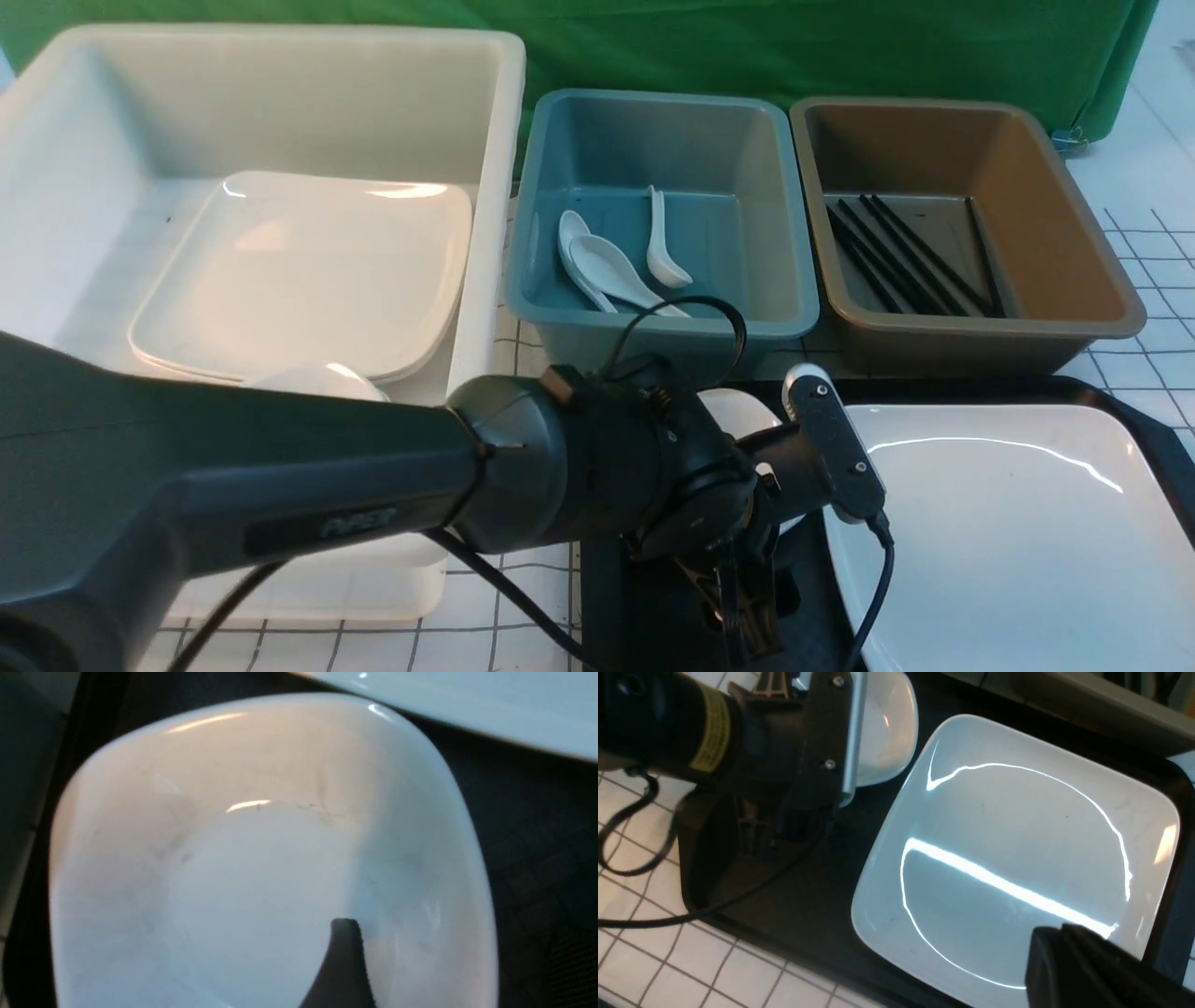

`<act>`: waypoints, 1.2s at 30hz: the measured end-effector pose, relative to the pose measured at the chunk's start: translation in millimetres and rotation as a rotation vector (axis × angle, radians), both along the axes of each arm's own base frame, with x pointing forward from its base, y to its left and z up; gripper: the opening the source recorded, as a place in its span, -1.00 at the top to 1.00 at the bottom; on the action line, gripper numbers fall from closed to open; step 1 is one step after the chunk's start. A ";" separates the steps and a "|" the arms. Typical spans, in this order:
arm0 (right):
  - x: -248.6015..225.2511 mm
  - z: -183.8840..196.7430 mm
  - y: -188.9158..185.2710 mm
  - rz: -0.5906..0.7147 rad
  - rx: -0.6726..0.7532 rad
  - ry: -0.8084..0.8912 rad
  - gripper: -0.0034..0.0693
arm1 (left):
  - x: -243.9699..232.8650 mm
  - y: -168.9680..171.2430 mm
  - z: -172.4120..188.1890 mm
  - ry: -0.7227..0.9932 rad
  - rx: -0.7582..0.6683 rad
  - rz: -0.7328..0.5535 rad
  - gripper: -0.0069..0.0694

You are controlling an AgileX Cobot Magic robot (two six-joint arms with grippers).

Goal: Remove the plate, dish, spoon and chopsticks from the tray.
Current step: Use the left arm to grab a small plate from the dinner plate, then use the left arm to put the small plate into the large storage box on the left

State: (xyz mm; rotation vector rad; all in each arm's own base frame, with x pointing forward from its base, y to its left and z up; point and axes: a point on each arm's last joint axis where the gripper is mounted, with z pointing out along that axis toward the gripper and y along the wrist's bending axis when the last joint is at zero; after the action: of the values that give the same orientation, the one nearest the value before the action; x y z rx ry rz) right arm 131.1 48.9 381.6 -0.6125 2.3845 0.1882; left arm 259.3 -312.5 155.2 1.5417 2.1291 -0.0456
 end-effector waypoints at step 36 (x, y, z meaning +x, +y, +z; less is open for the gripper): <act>40.3 57.9 86.1 0.462 0.355 0.005 0.90 | -1.4 230.3 219.8 -0.157 -0.378 0.752 0.80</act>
State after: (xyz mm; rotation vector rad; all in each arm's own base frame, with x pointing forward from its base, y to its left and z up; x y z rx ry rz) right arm 171.5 135.0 439.5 -0.9743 2.1047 0.7920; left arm 257.9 -82.2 375.0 0.4692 2.2695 -0.0591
